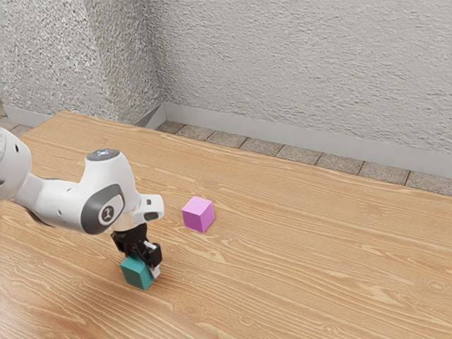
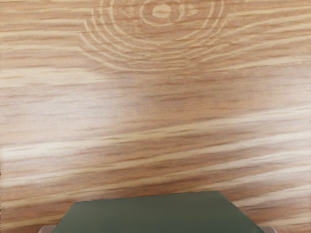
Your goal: Pick up the blue block with one arm, and put the blue block on the pink block with one arm
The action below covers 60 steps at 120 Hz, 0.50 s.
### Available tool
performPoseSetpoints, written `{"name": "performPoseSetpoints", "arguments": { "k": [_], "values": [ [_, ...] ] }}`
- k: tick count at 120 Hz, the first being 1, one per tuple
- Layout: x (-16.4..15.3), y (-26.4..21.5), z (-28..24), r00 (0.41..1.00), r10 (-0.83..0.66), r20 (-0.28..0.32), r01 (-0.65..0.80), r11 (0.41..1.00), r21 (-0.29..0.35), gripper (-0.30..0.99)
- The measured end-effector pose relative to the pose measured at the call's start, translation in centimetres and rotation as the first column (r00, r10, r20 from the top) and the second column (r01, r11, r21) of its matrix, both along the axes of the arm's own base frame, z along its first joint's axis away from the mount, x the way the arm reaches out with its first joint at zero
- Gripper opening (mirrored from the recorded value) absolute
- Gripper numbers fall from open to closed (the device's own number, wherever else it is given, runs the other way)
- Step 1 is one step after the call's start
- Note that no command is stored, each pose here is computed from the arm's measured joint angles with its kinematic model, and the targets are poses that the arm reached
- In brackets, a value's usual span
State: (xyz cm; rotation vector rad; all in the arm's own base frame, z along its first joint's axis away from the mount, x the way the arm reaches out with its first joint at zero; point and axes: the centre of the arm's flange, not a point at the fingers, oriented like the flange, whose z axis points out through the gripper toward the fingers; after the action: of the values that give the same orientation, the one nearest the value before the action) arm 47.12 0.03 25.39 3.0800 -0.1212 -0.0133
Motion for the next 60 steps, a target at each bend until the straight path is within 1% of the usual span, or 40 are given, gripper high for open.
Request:
{"name": "performPoseSetpoints", "arguments": {
  "k": [25,49,60],
  "values": [
    [0.4,-0.1,0.4,1.0,0.012,0.005,-0.012,1.0,0.001,0.34],
    [1.8,-0.1,2.1,0.999,0.024,0.025,-0.025,1.0,0.004,0.3],
    [3.0,-0.1,3.0,0.999,0.03,0.037,-0.03,1.0,0.005,0.29]
  ]
}}
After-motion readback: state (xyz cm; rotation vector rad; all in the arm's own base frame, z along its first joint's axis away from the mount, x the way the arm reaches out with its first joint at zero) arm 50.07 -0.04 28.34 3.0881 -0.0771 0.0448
